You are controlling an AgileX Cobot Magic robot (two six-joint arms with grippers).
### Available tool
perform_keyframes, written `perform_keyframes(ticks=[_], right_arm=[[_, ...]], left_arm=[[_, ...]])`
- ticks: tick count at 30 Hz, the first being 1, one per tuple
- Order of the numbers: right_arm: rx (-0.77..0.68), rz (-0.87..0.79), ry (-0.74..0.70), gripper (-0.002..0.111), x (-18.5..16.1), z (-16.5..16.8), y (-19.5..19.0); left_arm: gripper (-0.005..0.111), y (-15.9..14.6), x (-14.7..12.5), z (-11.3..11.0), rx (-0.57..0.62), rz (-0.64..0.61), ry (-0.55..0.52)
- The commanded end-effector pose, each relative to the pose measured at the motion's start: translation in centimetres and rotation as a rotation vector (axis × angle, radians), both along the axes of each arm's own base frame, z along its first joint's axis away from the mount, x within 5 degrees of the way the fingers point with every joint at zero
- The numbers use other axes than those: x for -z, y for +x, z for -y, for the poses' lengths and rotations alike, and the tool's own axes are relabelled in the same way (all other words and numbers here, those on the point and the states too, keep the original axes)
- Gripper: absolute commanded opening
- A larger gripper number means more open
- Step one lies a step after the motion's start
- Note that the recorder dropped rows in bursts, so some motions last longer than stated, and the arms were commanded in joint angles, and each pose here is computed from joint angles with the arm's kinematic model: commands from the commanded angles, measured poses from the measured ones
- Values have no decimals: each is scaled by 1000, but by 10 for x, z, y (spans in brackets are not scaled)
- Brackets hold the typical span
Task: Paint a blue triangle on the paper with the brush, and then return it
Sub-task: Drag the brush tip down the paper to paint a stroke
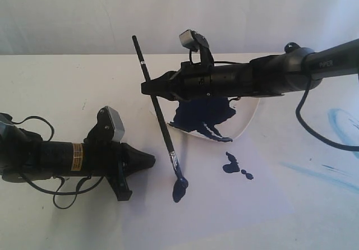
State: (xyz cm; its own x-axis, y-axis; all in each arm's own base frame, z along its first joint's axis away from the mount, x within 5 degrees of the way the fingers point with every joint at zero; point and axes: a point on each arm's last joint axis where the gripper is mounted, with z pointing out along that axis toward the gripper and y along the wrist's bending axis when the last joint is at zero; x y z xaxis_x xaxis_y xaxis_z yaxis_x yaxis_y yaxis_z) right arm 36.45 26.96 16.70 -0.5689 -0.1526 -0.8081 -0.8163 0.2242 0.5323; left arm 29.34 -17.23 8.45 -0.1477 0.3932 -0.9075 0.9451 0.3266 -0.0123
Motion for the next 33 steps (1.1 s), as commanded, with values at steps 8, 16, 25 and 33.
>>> perform_keyframes(ticks=[8, 16, 25, 33], right_arm=[[57, 80, -29, 0, -7, 6, 15], [99, 92, -49, 0, -6, 13, 23], [128, 131, -46, 0, -16, 15, 32], [169, 143, -75, 0, -16, 16, 37]], left_arm=[[0, -2, 1, -1, 10, -3, 18], [0, -2, 1, -1, 10, -3, 18], [0, -2, 1, -1, 10, -3, 18], [0, -2, 1, -1, 13, -3, 17]])
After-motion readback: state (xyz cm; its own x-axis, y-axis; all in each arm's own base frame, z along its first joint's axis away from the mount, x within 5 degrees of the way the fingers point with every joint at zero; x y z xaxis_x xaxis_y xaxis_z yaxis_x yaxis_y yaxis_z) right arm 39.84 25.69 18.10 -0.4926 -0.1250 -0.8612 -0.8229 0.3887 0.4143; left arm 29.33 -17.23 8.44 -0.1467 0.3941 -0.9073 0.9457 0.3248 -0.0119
